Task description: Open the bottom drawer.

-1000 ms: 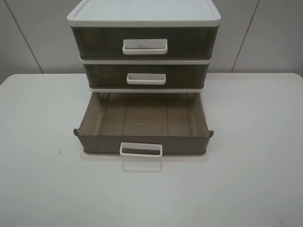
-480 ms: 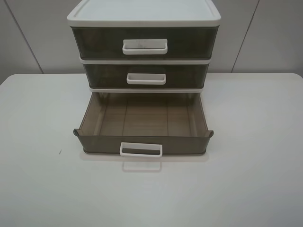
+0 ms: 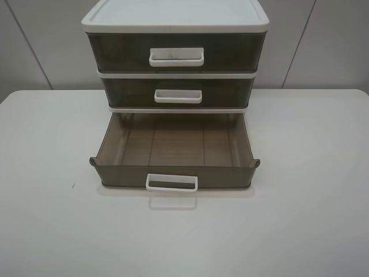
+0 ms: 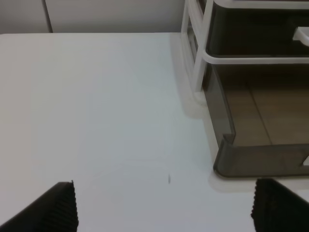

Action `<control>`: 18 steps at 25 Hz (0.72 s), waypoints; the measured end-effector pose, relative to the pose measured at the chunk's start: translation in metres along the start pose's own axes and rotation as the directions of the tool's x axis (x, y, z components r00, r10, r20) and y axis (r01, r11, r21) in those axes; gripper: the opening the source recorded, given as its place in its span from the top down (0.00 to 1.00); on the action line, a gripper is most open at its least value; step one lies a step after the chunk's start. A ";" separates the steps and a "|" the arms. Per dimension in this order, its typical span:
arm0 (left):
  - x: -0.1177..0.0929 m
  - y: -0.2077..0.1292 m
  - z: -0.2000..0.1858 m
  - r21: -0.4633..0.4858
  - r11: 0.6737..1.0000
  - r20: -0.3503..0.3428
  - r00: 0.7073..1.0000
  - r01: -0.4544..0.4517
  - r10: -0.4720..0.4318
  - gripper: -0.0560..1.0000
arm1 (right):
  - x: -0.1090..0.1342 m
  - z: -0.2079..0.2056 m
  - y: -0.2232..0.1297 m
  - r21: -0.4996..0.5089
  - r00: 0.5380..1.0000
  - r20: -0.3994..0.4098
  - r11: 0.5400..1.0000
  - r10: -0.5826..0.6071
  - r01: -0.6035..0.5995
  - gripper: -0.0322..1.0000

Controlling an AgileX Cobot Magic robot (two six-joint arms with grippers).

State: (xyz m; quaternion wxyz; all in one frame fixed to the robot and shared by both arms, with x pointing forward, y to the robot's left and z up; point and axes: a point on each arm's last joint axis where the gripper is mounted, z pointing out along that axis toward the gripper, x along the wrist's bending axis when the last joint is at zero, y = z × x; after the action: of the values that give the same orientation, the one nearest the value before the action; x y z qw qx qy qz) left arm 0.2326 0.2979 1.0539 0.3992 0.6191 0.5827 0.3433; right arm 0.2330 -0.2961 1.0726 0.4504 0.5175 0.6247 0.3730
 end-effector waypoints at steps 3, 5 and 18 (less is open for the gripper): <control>0.000 0.000 0.000 0.000 1.000 0.000 1.000 0.000 0.000 0.24 | 0.000 -0.001 -0.002 0.015 1.000 -0.003 1.000 0.013 -0.013 0.24; 0.000 0.000 0.000 0.000 1.000 0.000 1.000 0.000 0.000 0.24 | 0.002 -0.001 -0.005 0.049 0.998 -0.020 0.997 0.057 -0.056 0.24; 0.000 0.000 0.000 0.000 1.000 0.000 1.000 0.000 0.000 0.24 | -0.002 0.002 -0.014 0.118 0.987 0.046 0.980 0.154 -0.158 0.24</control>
State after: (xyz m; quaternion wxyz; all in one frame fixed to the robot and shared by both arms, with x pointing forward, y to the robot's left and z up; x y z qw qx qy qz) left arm 0.2326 0.2979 1.0539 0.3992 0.6191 0.5827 0.3433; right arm 0.2308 -0.3007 1.0595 0.3987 0.5980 0.5953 0.3592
